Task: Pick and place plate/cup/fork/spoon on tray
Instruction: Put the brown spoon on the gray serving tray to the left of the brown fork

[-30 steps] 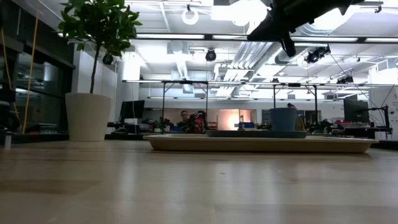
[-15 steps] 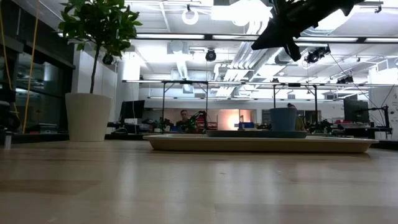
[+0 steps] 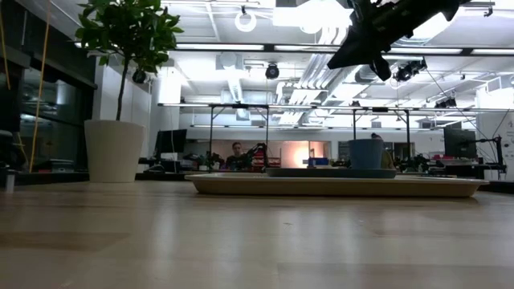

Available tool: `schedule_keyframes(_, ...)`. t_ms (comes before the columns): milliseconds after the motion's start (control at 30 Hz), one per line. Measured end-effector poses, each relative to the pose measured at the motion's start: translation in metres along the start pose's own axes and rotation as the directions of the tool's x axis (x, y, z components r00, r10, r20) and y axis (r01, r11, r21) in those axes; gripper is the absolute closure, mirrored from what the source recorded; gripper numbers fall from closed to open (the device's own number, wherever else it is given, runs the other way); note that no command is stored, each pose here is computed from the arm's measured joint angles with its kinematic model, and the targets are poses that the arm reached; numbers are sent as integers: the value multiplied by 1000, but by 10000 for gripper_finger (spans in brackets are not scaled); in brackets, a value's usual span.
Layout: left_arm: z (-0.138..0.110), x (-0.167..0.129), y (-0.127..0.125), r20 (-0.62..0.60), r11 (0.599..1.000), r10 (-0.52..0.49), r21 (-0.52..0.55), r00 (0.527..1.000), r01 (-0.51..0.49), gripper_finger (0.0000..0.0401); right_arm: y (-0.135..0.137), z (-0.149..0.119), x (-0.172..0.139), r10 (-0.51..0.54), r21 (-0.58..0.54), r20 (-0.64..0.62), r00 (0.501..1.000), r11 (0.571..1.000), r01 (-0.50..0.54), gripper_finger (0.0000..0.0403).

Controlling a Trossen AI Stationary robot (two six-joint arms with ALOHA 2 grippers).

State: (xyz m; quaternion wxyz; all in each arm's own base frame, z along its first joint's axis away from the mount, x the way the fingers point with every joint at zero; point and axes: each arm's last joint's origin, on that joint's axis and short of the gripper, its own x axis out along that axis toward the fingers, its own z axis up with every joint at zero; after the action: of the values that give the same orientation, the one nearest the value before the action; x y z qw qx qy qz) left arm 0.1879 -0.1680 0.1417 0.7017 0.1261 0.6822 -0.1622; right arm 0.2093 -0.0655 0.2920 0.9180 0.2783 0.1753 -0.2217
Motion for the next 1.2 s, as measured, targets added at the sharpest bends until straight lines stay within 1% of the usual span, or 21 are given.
schedule_keyframes(67, 3, -14, 11, 54, 999, 0, -48, 999, 3, 384, 0, 0, 0, 0, 0, 0, 1000, 1000, 0, 402)
schedule_keyframes(200, 6, -52, 35, 176, 991, 12, -136, 984, 12, 395, 0, 0, 0, 4, -13, 3, 1000, 1000, -4, 402)
schedule_keyframes(233, 5, -63, 42, 211, 986, 36, -164, 977, 0, 395, 1, 1, 0, 12, -12, 3, 1000, 1000, -12, 402)
schedule_keyframes(300, 3, -86, 58, 281, 973, 112, -227, 953, -47, 397, 3, 2, 0, 63, -11, 3, 998, 998, -63, 402)
schedule_keyframes(333, 0, -97, 66, 311, 960, 161, -269, 937, -76, 398, 4, 3, 0, 100, -11, -3, 995, 995, -100, 402)
schedule_keyframes(367, -3, -106, 74, 331, 939, 221, -327, 917, -108, 398, 7, 4, 0, 144, -9, -5, 990, 990, -144, 402)
schedule_keyframes(400, -7, -114, 84, 342, 907, 285, -398, 895, -137, 398, 10, 5, 0, 193, 2, -1, 981, 981, -193, 402)
schedule_keyframes(433, -10, -122, 93, 357, 866, 348, -477, 867, -152, 399, 13, 7, 0, 240, 14, 10, 971, 971, -240, 402)
schedule_keyframes(533, -22, -140, 124, 361, 709, 513, -690, 779, -147, 399, 26, 13, 3, 355, 65, 77, 932, 931, -360, 402)
schedule_keyframes(567, -24, -145, 133, 367, 660, 554, -740, 748, -126, 400, 31, 14, 4, 383, 76, 100, 918, 917, -391, 402)
schedule_keyframes(600, -26, -148, 142, 379, 622, 583, -777, 719, -95, 400, 35, 14, 7, 402, 86, 120, 908, 907, -413, 402)
schedule_keyframes(633, -28, -150, 152, 387, 590, 607, -804, 694, -68, 400, 41, 15, 10, 426, 93, 153, 892, 892, -442, 399)
schedule_keyframes(667, -29, -152, 160, 408, 568, 626, -822, 664, -30, 400, 45, 14, 14, 433, 111, 166, 886, 884, -453, 395)
schedule_keyframes(733, -29, -153, 175, 460, 543, 646, -838, 609, 57, 400, 51, 10, 25, 424, 152, 189, 886, 878, -453, 377)
schedule_keyframes(833, -27, -152, 197, 511, 524, 659, -838, 552, 150, 401, 58, -2, 44, 368, 219, 198, 909, 887, -407, 333)
schedule_keyframes(867, -26, -151, 203, 513, 514, 665, -842, 543, 165, 401, 62, -5, 52, 341, 231, 198, 919, 895, -382, 315)
schedule_keyframes(900, -26, -147, 208, 493, 496, 672, -854, 553, 159, 401, 66, -8, 59, 312, 241, 197, 929, 903, -355, 298)
schedule_keyframes(967, -22, -142, 219, 474, 470, 695, -869, 541, 157, 401, 75, -8, 73, 260, 234, 209, 943, 923, -306, 265)
schedule_keyframes(1033, -19, -135, 229, 452, 444, 710, -883, 541, 154, 401, 84, -5, 88, 211, 223, 222, 952, 939, -261, 238)
schedule_keyframes(1100, -13, -128, 237, 447, 437, 714, -886, 539, 155, 401, 91, -1, 102, 148, 217, 213, 966, 956, -195, 220)
schedule_keyframes(1200, -5, -114, 243, 434, 434, 701, -889, 566, 145, 401, 94, 7, 122, 44, 239, 155, 987, 968, -81, 208)
